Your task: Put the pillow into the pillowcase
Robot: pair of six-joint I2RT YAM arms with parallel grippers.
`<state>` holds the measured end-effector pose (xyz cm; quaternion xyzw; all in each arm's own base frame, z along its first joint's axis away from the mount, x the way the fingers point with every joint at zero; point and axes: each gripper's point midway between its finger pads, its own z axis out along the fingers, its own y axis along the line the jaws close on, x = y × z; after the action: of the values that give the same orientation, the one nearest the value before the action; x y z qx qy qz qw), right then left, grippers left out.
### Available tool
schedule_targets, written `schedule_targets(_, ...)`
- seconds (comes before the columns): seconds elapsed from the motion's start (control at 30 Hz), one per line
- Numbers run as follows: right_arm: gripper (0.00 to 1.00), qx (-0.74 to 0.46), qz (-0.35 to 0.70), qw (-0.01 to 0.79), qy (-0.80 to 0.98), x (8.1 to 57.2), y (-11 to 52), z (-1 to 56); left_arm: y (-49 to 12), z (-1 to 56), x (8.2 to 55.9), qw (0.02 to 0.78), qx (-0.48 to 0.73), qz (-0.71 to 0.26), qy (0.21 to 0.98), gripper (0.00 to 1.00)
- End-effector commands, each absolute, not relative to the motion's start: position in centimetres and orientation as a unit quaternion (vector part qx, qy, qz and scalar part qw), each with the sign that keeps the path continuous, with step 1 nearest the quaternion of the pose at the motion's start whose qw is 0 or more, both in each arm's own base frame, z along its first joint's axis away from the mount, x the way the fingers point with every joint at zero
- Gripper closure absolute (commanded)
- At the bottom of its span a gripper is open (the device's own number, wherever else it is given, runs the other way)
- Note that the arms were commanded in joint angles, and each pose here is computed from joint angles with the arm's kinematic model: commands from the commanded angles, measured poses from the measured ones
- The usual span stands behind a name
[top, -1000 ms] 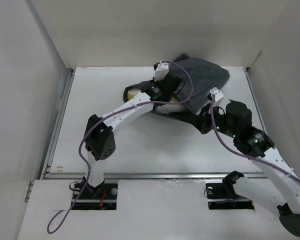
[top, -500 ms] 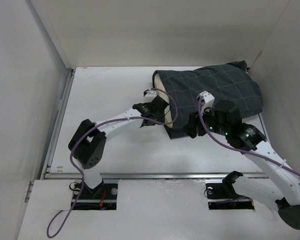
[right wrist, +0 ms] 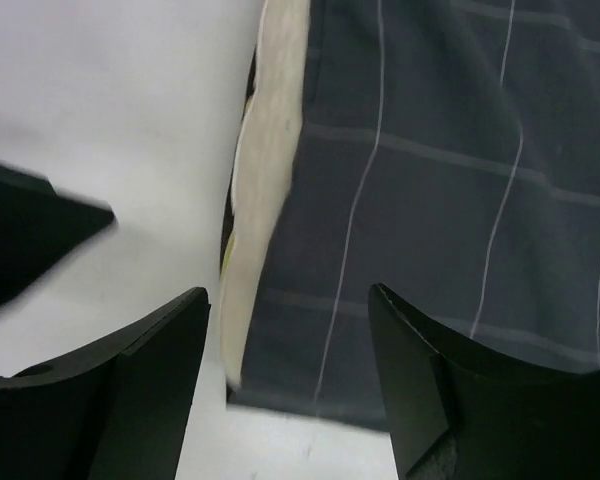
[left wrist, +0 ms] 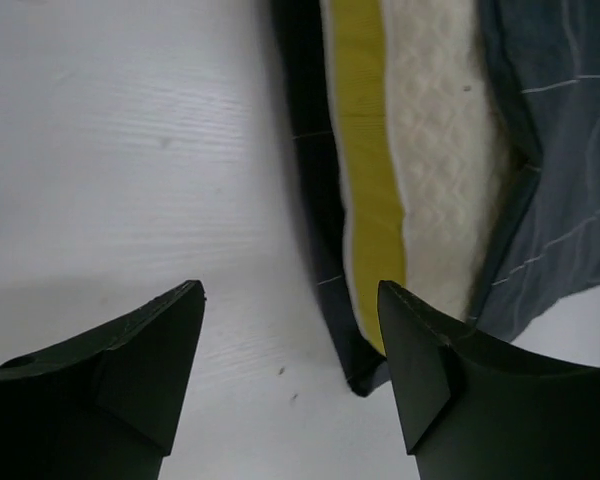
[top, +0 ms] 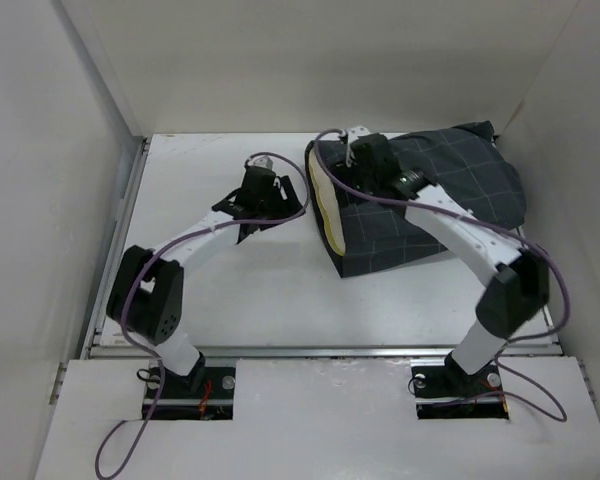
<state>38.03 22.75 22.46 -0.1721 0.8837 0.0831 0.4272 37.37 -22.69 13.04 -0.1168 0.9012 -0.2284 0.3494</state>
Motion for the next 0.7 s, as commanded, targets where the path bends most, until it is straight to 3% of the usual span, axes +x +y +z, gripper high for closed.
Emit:
schedule_targets(0.0, 0.29, -0.153, 0.026, 0.477, 0.865, 43.3, 23.0, 25.5, -29.5, 18.2, 39.4, 0.365, -0.01, -0.388, 0.846, 0.32)
schedule_targets(0.13, 0.32, -0.168, -0.007, 0.421, 0.891, 47.6, 24.4, 20.0, -32.0, 15.8, 42.1, 0.333, 0.007, -0.411, 0.849, 0.32)
schedule_targets(0.27, 0.35, -0.166, -0.011, 0.385, 0.908, 49.5, 23.8, 16.7, -33.7, 14.4, 44.0, 0.313, 0.022, -0.433, 0.845, 0.42)
schedule_targets(0.33, 0.37, -0.168, -0.005, 0.373, 0.913, 49.4, 23.5, 15.9, -34.2, 13.5, 44.4, 0.305, 0.026, -0.438, 0.845, 0.52)
schedule_targets(0.4, 0.46, -0.169, -0.001, 0.362, 0.917, 49.4, 23.3, 14.9, -34.6, 12.4, 45.0, 0.295, 0.026, -0.438, 0.849, 0.63)
schedule_targets(0.43, 0.52, -0.171, 0.004, 0.361, 0.917, 49.4, 23.5, 14.9, -34.3, 11.8, 45.0, 0.286, 0.023, -0.437, 0.853, 0.73)
schedule_targets(0.47, 0.63, -0.172, 0.003, 0.356, 0.918, 49.2, 23.4, 14.5, -34.5, 12.3, 45.0, 0.286, 0.028, -0.443, 0.849, 0.78)
schedule_targets(0.5, 0.8, -0.172, 0.003, 0.356, 0.918, 49.2, 23.4, 14.5, -34.7, 12.0, 45.0, 0.284, 0.031, -0.447, 0.848, 0.83)
schedule_targets(0.53, 0.87, -0.175, 0.007, 0.351, 0.92, 49.0, 23.5, 14.4, -34.8, 12.0, 45.0, 0.288, 0.035, -0.452, 0.843, 0.88)
schedule_targets(0.57, 0.93, -0.177, 0.017, 0.356, 0.918, 48.8, 23.8, 15.1, -35.0, 12.3, 45.0, 0.29, 0.04, -0.459, 0.839, 1.0)
schedule_targets(0.6, 1.0, -0.178, 0.031, 0.369, 0.912, 48.7, 24.2, 16.8, -35.2, 12.9, 44.5, 0.286, 0.051, -0.471, 0.833, 1.0)
schedule_targets(0.67, 1.0, -0.206, 0.08, 0.377, 0.899, 48.0, 25.8, 18.5, -35.5, 13.8, 44.5, 0.304, 0.063, -0.485, 0.818, 1.0)
